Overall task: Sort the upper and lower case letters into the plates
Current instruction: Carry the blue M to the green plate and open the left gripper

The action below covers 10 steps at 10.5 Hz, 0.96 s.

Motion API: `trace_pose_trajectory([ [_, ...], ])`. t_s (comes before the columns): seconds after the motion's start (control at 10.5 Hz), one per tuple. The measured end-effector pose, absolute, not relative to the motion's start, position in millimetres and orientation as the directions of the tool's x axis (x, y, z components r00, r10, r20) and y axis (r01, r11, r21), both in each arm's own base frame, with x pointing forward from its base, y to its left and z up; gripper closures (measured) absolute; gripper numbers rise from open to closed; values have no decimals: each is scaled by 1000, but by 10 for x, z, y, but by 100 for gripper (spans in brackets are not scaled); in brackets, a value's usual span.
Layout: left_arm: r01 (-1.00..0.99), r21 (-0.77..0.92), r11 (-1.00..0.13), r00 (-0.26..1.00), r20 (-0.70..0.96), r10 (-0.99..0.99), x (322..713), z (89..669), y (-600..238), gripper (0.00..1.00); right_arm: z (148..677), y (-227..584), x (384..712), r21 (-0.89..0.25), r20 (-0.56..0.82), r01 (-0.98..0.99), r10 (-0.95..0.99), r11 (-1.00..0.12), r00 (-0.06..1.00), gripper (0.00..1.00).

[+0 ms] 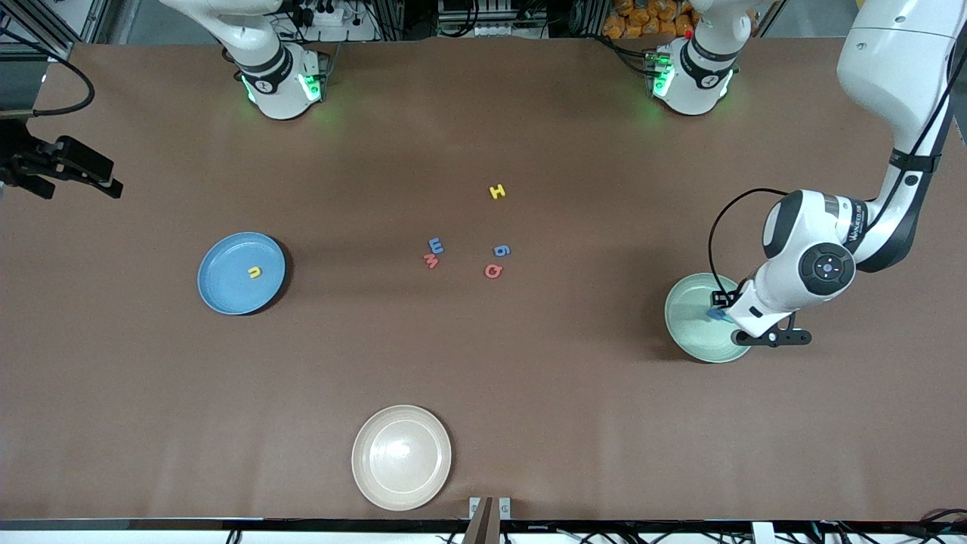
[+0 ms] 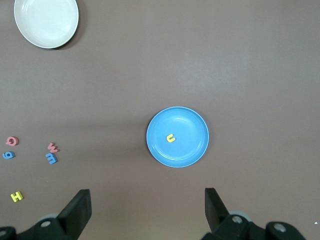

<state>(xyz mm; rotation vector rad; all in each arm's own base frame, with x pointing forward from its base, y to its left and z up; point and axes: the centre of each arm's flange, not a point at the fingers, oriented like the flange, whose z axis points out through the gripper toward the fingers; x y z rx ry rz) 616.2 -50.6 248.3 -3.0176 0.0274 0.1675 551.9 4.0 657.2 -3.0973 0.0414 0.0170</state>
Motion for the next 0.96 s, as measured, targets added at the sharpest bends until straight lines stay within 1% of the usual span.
trace_pose_trajectory([
  [0.1,-31,-118,-993,994,-106,-19,6168,2501,-609,11,6567,39,5522,-44,-12,-27,-27,-999,1000,0],
  [0.19,-37,-118,-992,995,-98,-26,6169,2523,-754,0,6564,38,5524,-44,-13,-27,-27,-999,1000,0],
  [0.48,-30,-114,-993,997,-74,-22,6077,2583,-1444,0,6559,39,5527,-44,-14,-27,-27,-999,1000,0],
  [0.77,-20,-109,-994,998,-54,-14,5784,2593,-2451,0,6516,61,5549,-46,-21,-23,-23,-999,1000,0],
  [0.96,-13,-103,-995,999,-53,-8,5559,2484,-3078,0,6422,157,5586,-47,-38,-7,-5,-999,999,0],
])
